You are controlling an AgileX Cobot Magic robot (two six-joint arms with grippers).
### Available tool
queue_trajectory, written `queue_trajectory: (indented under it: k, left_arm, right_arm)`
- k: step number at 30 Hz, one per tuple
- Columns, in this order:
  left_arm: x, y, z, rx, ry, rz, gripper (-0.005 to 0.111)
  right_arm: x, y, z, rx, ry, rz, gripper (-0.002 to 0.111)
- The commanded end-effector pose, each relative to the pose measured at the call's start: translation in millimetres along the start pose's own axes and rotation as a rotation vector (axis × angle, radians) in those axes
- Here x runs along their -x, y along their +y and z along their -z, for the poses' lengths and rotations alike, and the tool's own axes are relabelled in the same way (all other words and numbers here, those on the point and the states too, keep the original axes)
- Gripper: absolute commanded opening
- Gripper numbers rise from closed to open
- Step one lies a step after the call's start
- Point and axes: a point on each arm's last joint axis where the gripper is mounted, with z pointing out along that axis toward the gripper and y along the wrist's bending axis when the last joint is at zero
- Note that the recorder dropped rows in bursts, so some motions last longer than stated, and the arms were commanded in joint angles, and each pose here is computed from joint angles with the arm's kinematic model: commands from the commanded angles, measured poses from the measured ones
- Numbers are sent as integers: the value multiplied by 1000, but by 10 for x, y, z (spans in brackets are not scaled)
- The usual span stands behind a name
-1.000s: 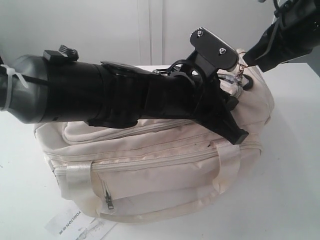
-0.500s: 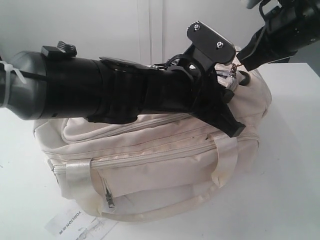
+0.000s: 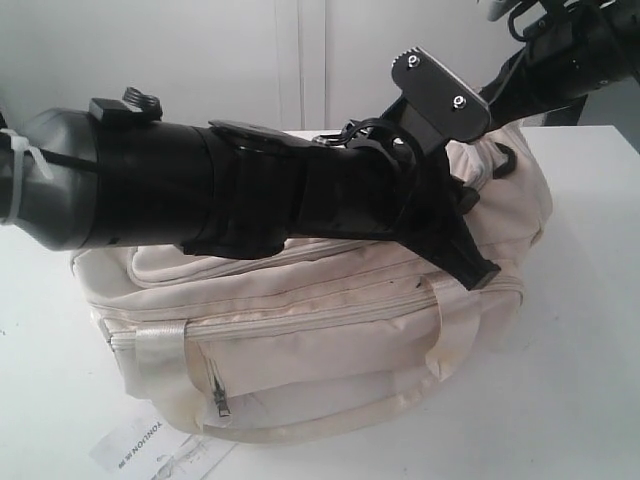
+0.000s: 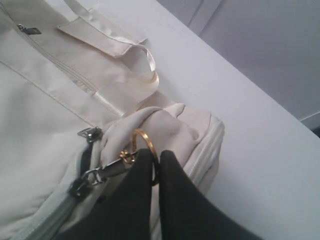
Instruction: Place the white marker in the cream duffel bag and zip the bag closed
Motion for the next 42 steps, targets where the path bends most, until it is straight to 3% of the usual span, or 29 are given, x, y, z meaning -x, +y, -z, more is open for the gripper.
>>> queue_trajectory:
  k: [1,18,24,26,28,31,33,36,38,42]
  left_arm:
    - [76,-129,62,-69,-40,8,0]
    - [68,-114,61,-52,-32,6,0]
    - [57,-85,59,-27,-20,7,0]
    - [53,-74,59,-21,-18,10,7]
    - [48,-63,59,-9,-12,10,23]
    - [13,25,68,88,27,82,72]
    - [49,128,164,197,47,87,84]
    - [208,210,375,256,11,61,84]
    - [348,287,589,316,-9,-24,82]
    - [352,488,835,527,111,-187,70]
  right_arm:
    - [72,-194,6,-164,-95,-8,0]
    - [-15,-349,-360,-256,-180,-250,0]
    - [-53,-337,-436,-227,-176,-347,1]
    - [-46,-340,-425,-229,-184,-373,6]
    - [-33,-339,-401,-228,-190,-380,18]
    - [0,-314,-336,-208,-193,-383,54]
    - [26,-280,-273,-180,-186,-371,67]
    - [68,-197,-147,-109,-169,-398,68]
    - [111,-125,37,-69,-143,-386,68]
    - [52,-14,281,-29,2,-336,66]
